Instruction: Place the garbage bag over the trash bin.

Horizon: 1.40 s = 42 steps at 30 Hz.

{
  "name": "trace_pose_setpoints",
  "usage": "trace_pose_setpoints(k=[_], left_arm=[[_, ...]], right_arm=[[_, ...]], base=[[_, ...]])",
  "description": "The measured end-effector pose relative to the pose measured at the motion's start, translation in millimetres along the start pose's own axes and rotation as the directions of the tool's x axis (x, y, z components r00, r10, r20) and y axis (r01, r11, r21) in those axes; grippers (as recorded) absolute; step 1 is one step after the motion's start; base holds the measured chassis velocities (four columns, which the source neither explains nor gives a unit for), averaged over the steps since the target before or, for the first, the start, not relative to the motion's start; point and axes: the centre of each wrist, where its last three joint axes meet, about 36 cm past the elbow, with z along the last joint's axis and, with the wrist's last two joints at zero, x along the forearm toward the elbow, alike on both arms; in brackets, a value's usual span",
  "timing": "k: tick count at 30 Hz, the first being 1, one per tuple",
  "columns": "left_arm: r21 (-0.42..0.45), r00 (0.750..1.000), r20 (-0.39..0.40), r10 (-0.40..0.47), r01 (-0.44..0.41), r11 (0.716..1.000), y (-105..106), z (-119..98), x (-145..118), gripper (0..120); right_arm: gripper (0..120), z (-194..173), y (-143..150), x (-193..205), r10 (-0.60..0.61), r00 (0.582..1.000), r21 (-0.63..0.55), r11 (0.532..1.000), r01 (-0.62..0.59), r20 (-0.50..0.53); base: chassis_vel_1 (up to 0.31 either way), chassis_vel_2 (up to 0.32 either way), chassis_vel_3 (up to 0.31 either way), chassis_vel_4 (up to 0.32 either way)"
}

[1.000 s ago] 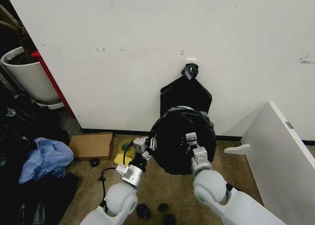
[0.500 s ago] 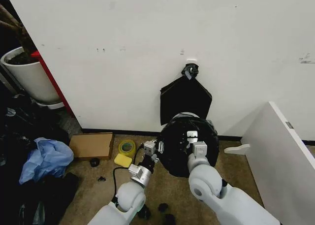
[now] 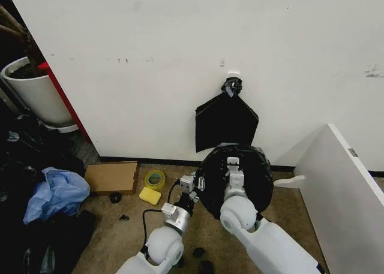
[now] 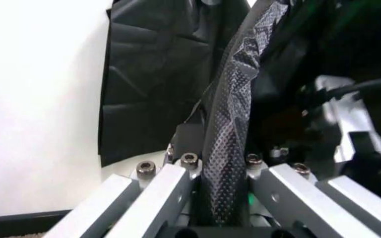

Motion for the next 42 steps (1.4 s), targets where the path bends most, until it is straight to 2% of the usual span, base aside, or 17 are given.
trace_pose_setpoints(k=[5, 11, 16, 21, 22, 24, 25, 26, 30, 31, 33, 35, 37, 38, 39, 41, 42], left_arm=[[0.014, 1.000, 0.013, 0.004, -0.004, 1.000, -4, -11, 7, 1], [0.002, 1.000, 0.021, 0.016, -0.016, 1.000, 1, -18, 16, 1], [-0.008, 0.999, 0.029, 0.016, -0.016, 1.000, 4, -19, 19, 1], [-0.007, 0.999, 0.044, -0.004, 0.004, 1.000, 6, -22, 14, 1], [-0.008, 0.999, 0.047, -0.020, 0.021, 1.000, 10, -23, 10, 1], [-0.010, 0.999, 0.046, -0.026, 0.026, 1.000, 11, -24, 8, 1], [-0.016, 0.998, 0.042, -0.036, 0.037, 0.999, 14, -25, 6, 1], [-0.018, 0.997, 0.021, -0.080, 0.080, 0.997, 23, -30, 0, 1], [-0.007, 0.990, 0.006, -0.142, 0.142, 0.990, 40, -41, -4, 1], [-0.007, 0.990, 0.006, -0.142, 0.142, 0.990, 40, -41, -4, 1], [0.014, 0.981, -0.013, -0.195, 0.196, 0.981, 50, -50, -6, 1], [0.031, 0.972, -0.033, -0.231, 0.232, 0.972, 57, -57, -7, 1], [0.053, 0.960, -0.071, -0.270, 0.274, 0.960, 60, -66, -9, 1], [0.068, 0.953, -0.095, -0.286, 0.293, 0.954, 61, -71, -9, 1], [0.068, 0.953, -0.095, -0.286, 0.293, 0.954, 61, -71, -9, 1], [0.131, 0.933, -0.179, -0.312, 0.337, 0.932, 62, -88, -15, 1], [0.146, 0.928, -0.201, -0.315, 0.346, 0.927, 63, -92, -16, 1]], right_arm=[[0, 18, -3, -26, 0.058, 0.998, 0.043, 0.997, -0.057, -0.019], [0, 20, -10, -45, 0.097, 0.995, 0.048, 0.994, -0.096, -0.019], [0, 20, -13, -44, 0.092, 0.996, 0.048, 0.995, -0.091, -0.021], [0, 20, -13, -22, -0.007, 1.000, 0.039, 0.999, 0.007, -0.004], [0, 20, -12, -8, -0.090, 0.995, 0.021, 0.996, 0.090, 0.030], [0, 21, -12, -4, -0.111, 0.993, 0.019, 0.994, 0.111, 0.041], [0, 22, -11, 5, -0.166, 0.984, 0.012, 0.986, 0.165, 0.071], [12, 22, -12, 28, -0.306, 0.935, 0.000, 0.951, 0.311, 0.178], [27, 14, -15, 59, -0.434, 0.844, -0.007, 0.888, 0.459, 0.315], [27, 14, -15, 59, -0.434, 0.844, -0.007, 0.888, 0.459, 0.315], [38, 8, -24, 77, -0.463, 0.811, -0.033, 0.862, 0.506, 0.357], [46, 5, -33, 92, -0.468, 0.802, -0.066, 0.848, 0.525, 0.371], [52, 3, -40, 108, -0.455, 0.806, -0.101, 0.845, 0.525, 0.378], [58, 3, -41, 118, -0.424, 0.826, -0.128, 0.858, 0.498, 0.371], [58, 3, -41, 118, -0.424, 0.826, -0.128, 0.858, 0.498, 0.371], [67, 2, -42, 142, -0.313, 0.903, -0.202, 0.903, 0.378, 0.294], [71, 3, -41, 149, -0.288, 0.918, -0.224, 0.909, 0.351, 0.272]], base=[[0.000, 0.000, 0.000, 0.000], [0.000, 0.000, 0.000, 0.000], [0.000, 0.000, 0.000, 0.000], [0.000, 0.000, 0.000, 0.000], [0.000, 0.000, 0.000, 0.000], [0.000, 0.000, 0.000, 0.000], [0.000, 0.000, 0.000, 0.000], [0.000, 0.000, 0.000, 0.000], [0.000, 0.000, 0.000, 0.000], [0.000, 0.000, 0.000, 0.000], [0.000, 0.000, 0.000, 0.000], [0.000, 0.000, 0.000, 0.000], [0.000, 0.000, 0.000, 0.000], [0.000, 0.000, 0.000, 0.000], [0.000, 0.000, 0.000, 0.000], [0.000, 0.000, 0.000, 0.000], [0.000, 0.000, 0.000, 0.000]])
